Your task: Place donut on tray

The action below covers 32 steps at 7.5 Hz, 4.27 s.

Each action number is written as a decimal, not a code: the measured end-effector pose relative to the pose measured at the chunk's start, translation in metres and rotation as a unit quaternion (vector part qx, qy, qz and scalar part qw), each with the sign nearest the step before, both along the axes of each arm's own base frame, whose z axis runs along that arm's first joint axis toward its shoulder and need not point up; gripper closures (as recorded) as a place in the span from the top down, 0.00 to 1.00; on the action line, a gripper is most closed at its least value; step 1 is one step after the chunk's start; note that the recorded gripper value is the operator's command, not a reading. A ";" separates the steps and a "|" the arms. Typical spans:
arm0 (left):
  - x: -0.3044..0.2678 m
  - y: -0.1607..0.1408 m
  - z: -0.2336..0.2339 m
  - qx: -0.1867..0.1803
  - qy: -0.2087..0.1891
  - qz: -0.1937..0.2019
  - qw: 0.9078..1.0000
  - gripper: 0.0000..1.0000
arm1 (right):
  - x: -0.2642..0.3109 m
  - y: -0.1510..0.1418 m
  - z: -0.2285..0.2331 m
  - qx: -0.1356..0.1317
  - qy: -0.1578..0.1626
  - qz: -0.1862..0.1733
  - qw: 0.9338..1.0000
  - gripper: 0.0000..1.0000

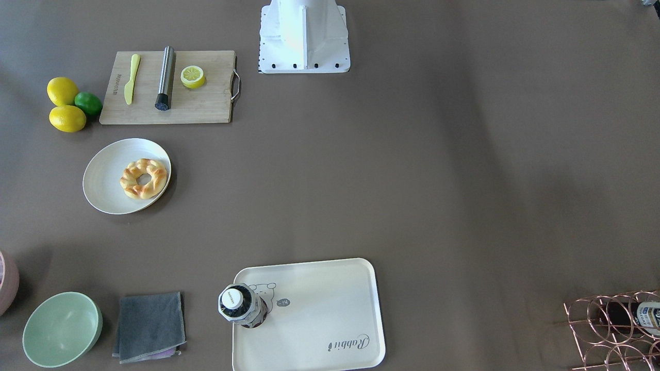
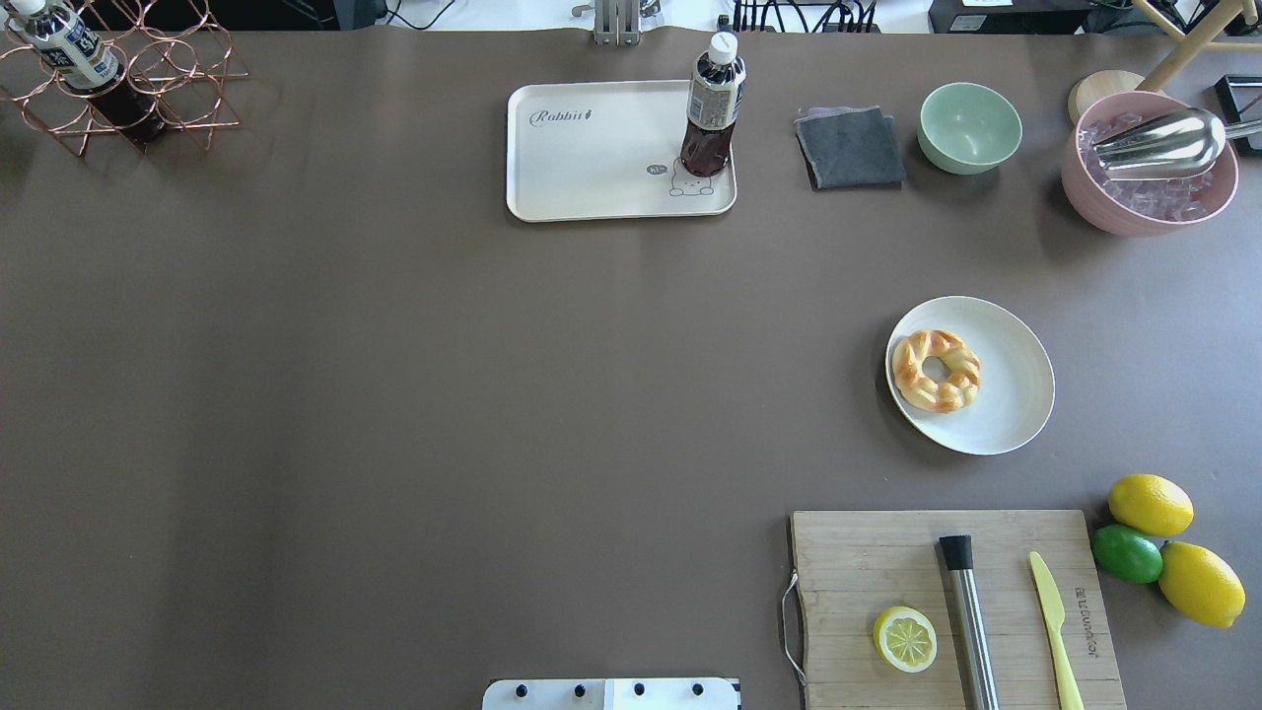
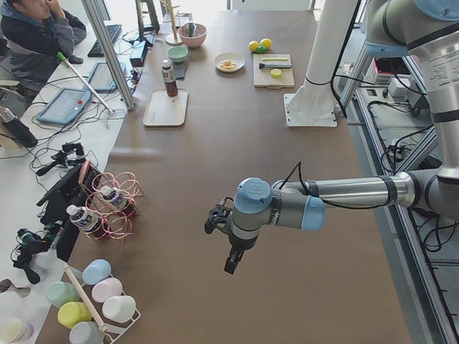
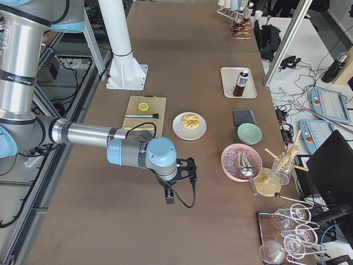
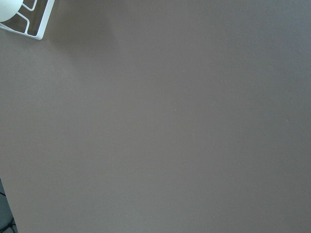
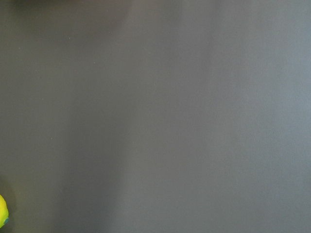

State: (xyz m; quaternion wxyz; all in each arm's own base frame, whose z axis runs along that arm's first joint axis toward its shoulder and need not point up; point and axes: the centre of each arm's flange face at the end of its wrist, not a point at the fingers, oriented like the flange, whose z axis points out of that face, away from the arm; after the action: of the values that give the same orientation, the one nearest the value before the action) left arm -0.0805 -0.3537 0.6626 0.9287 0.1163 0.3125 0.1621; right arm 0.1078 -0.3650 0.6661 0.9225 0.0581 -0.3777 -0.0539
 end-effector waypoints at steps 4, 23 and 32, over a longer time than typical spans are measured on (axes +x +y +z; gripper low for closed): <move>0.000 0.002 0.004 -0.005 -0.001 0.000 1.000 0.97 | 0.000 0.002 -0.001 0.000 0.000 0.000 1.000 1.00; 0.007 0.004 -0.032 -0.092 0.109 -0.014 0.990 0.97 | 0.001 0.007 0.007 -0.013 0.000 0.006 1.000 1.00; -0.002 0.008 -0.029 -0.095 0.112 -0.029 0.989 0.97 | -0.002 0.007 0.010 -0.029 -0.022 0.018 0.999 1.00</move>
State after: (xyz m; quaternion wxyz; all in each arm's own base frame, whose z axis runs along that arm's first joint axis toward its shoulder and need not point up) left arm -0.0823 -0.3461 0.6334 0.8992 0.0536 0.4247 0.0903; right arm 0.1058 -0.3580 0.6757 0.9162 0.0395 -0.3981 -0.0248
